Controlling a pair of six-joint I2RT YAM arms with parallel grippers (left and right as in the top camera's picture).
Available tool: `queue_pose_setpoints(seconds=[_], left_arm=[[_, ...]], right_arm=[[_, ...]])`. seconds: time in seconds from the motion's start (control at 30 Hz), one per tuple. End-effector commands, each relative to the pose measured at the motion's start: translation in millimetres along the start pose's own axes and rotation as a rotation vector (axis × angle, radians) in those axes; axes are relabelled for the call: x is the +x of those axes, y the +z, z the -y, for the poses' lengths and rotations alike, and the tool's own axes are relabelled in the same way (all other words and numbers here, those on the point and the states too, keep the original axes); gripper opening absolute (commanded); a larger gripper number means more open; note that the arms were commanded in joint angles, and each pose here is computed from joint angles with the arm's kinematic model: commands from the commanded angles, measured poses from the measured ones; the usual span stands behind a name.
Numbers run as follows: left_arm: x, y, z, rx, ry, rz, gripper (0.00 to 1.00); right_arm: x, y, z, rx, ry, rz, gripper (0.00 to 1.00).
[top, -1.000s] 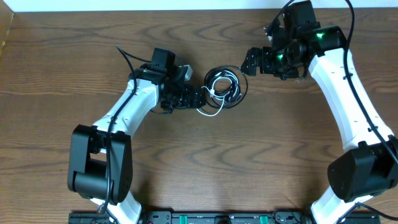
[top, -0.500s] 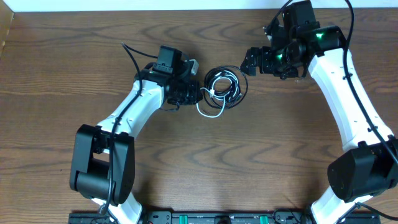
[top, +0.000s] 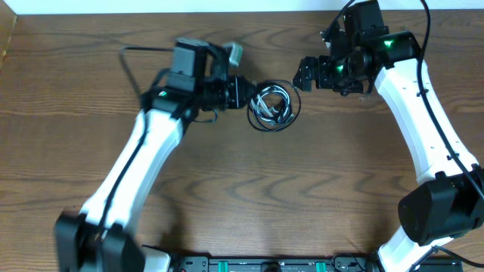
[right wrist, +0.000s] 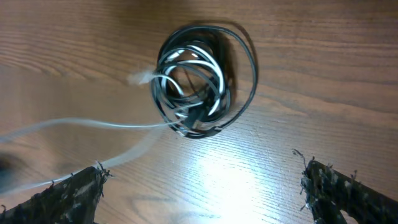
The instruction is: Untangle cables
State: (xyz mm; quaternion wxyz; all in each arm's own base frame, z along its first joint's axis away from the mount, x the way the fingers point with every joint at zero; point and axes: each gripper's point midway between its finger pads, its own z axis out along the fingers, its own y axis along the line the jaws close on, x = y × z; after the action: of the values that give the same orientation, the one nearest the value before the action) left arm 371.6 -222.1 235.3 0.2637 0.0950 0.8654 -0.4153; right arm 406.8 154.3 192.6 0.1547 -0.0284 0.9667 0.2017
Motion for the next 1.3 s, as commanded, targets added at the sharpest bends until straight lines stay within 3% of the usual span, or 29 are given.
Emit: queue_pose_setpoints(seconds=[0.0,0.3,0.57,0.87,1.07,1.27], left_arm=[[-23,-34,46,0.081,0.083,0.104,0.07],[-52,-70,89,0.167,0.133,0.266,0.08],[-69,-76,98,0.188,0.148,0.341,0.08],[-110,-91,111,0.224,0.148,0.529,0.07],[-118,-74,106,0.269,0.036,0.525,0.08],[-126,-80,130,0.357,0.058,0.573,0.08]], right_arm=[[0,-3,-7,-0.002,-0.032,0.01,0.99],[4,1,-20,-0.014,-0.061,0.002,0.99],[6,3,-26,-0.009,-0.079,0.0,0.99],[6,0,-23,-0.041,-0.055,-0.01,0.99],[7,3,-29,-0.045,-0.073,-0.009,0.99],[-1,16,-21,0.02,-0.008,0.018,0.95]])
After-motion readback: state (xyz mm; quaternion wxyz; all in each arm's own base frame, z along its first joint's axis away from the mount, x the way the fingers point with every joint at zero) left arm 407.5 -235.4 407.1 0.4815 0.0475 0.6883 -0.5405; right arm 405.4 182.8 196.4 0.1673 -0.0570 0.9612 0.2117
